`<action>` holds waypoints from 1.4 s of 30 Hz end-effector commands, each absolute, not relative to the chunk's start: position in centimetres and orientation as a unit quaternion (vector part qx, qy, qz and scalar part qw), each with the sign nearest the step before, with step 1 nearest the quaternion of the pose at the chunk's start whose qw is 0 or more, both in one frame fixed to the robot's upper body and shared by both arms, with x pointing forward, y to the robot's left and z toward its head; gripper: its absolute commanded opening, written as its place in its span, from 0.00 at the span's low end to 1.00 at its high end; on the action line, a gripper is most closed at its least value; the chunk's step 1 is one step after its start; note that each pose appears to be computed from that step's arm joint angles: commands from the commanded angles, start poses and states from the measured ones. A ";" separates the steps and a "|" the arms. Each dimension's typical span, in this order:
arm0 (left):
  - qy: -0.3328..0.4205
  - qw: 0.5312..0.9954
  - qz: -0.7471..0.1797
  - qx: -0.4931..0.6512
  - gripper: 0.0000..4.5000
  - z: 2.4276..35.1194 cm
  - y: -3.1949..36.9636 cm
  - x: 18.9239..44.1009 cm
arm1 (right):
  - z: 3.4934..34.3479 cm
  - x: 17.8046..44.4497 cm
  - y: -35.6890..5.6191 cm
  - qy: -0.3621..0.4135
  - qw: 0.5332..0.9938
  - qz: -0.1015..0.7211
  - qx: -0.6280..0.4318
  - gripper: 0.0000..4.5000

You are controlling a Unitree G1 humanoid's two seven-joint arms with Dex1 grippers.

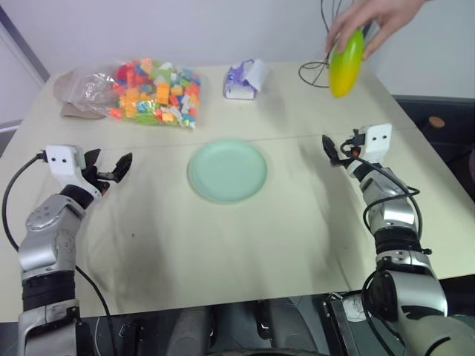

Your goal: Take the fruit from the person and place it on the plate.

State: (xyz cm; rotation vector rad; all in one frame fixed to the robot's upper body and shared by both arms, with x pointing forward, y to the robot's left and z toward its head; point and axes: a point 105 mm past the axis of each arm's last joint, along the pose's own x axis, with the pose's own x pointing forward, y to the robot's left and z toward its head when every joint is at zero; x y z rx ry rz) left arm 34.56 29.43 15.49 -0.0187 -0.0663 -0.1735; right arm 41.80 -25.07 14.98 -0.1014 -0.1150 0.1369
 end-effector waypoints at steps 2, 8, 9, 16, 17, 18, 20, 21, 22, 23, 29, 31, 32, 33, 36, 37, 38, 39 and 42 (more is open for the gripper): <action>-0.058 0.995 -0.080 0.007 1.00 17.0 29.9 34.5 | 16.5 41.9 -25.2 -0.084 0.992 0.068 -0.058 0.99; -0.058 0.995 -0.079 0.011 1.00 17.1 30.1 34.5 | 16.5 41.9 -25.2 -0.083 0.993 0.068 -0.059 0.99; -0.059 0.995 -0.080 0.013 1.00 17.2 30.2 34.5 | 16.5 41.9 -25.2 -0.083 0.993 0.068 -0.059 0.99; -0.047 0.949 -0.308 -0.054 1.00 20.7 24.4 31.4 | 16.5 41.8 -25.3 -0.082 0.993 0.067 -0.060 0.99; -0.031 0.932 -0.355 -0.065 1.00 21.0 23.2 30.4 | 16.5 41.8 -25.3 -0.081 0.993 0.066 -0.060 0.99; -0.022 0.922 -0.382 -0.064 1.00 21.4 22.4 29.7 | 16.5 41.8 -25.3 -0.081 0.993 0.066 -0.061 0.99; -0.019 0.912 -0.405 -0.060 1.00 22.3 21.7 29.1 | 16.5 41.8 -25.4 -0.081 0.993 0.065 -0.062 0.99; -0.023 0.911 -0.409 -0.055 1.00 22.8 21.6 29.1 | 16.5 41.7 -25.4 -0.080 0.992 0.067 -0.065 0.99; -0.026 0.911 -0.409 -0.050 1.00 23.1 21.5 29.2 | 16.6 41.5 -25.5 -0.080 0.992 0.070 -0.069 0.99; -0.029 0.911 -0.410 -0.045 1.00 23.5 21.4 29.3 | 16.9 41.3 -25.6 -0.079 0.991 0.075 -0.076 0.99; -0.038 0.904 -0.424 -0.029 1.00 24.9 21.0 29.6 | 23.4 38.7 -24.5 -0.102 0.981 0.153 -0.059 0.99; -0.039 0.903 -0.428 -0.027 1.00 25.0 20.9 29.8 | 25.2 38.5 -23.9 -0.106 0.979 0.168 -0.051 0.99; -0.039 0.902 -0.429 -0.027 1.00 25.0 20.9 30.0 | 25.8 38.6 -23.5 -0.108 0.978 0.174 -0.050 0.99; -0.042 0.901 -0.430 -0.028 1.00 25.1 20.8 30.2 | 26.7 38.7 -23.0 -0.113 0.976 0.182 -0.041 0.99; -0.045 0.897 -0.439 -0.016 1.00 25.3 20.1 30.5 | 28.8 39.8 -21.3 -0.127 0.971 0.203 -0.016 0.99; -0.048 0.894 -0.446 -0.014 1.00 25.5 19.8 30.4 | 29.1 40.1 -20.9 -0.128 0.970 0.207 -0.012 0.99; -0.051 0.892 -0.450 -0.013 1.00 25.7 19.6 30.4 | 29.3 40.5 -20.6 -0.128 0.969 0.209 -0.011 0.99; -0.052 0.890 -0.452 -0.012 1.00 25.8 19.5 30.4 | 29.4 40.8 -20.4 -0.127 0.969 0.211 -0.010 0.99; -0.058 0.891 -0.450 -0.009 1.00 26.1 19.4 30.3 | 29.2 41.7 -19.8 -0.118 0.970 0.213 -0.008 0.99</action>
